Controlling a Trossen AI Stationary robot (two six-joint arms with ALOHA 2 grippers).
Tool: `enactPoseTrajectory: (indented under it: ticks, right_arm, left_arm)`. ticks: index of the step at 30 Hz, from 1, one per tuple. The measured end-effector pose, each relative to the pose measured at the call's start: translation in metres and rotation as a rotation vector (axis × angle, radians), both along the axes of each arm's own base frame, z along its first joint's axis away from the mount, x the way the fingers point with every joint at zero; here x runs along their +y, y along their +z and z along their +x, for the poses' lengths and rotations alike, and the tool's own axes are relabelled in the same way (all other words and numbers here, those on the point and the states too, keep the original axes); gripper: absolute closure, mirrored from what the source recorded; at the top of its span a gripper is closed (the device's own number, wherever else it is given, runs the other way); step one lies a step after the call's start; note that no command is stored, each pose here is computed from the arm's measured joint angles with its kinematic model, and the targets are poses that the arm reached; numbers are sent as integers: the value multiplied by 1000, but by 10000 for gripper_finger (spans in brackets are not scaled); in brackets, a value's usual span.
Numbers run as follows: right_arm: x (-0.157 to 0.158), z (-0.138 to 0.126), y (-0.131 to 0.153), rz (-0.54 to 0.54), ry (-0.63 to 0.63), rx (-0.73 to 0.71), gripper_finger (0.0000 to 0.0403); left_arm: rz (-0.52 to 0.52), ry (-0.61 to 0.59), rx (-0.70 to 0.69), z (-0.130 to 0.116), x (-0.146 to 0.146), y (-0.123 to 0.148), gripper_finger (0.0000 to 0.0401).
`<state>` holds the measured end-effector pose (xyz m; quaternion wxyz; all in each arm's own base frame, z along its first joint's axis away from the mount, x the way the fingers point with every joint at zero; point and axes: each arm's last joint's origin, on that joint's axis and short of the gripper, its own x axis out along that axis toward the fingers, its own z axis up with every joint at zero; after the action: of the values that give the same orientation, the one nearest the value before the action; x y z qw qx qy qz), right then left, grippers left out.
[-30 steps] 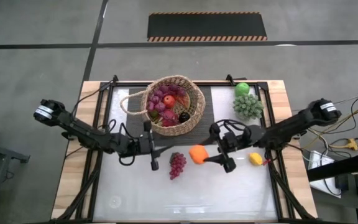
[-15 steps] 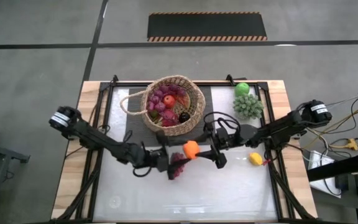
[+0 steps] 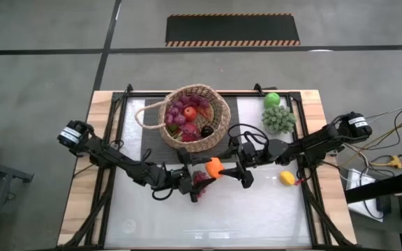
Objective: Build produce basket
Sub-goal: Put the orange into the basket
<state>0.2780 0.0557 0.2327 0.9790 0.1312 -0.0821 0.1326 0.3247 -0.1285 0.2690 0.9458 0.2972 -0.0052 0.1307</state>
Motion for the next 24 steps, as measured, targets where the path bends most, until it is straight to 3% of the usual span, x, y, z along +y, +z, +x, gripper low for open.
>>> enactPoseTrajectory:
  ticks: [10,24]
  right_arm:
    - [0,-3,11,48,14,-104,149]
    - [-2,-3,13,59,-49,-125,149]
  left_arm:
    - [14,5,30,-11,-2,10,77]
    - [-41,3,-34,-1,9,7,81]
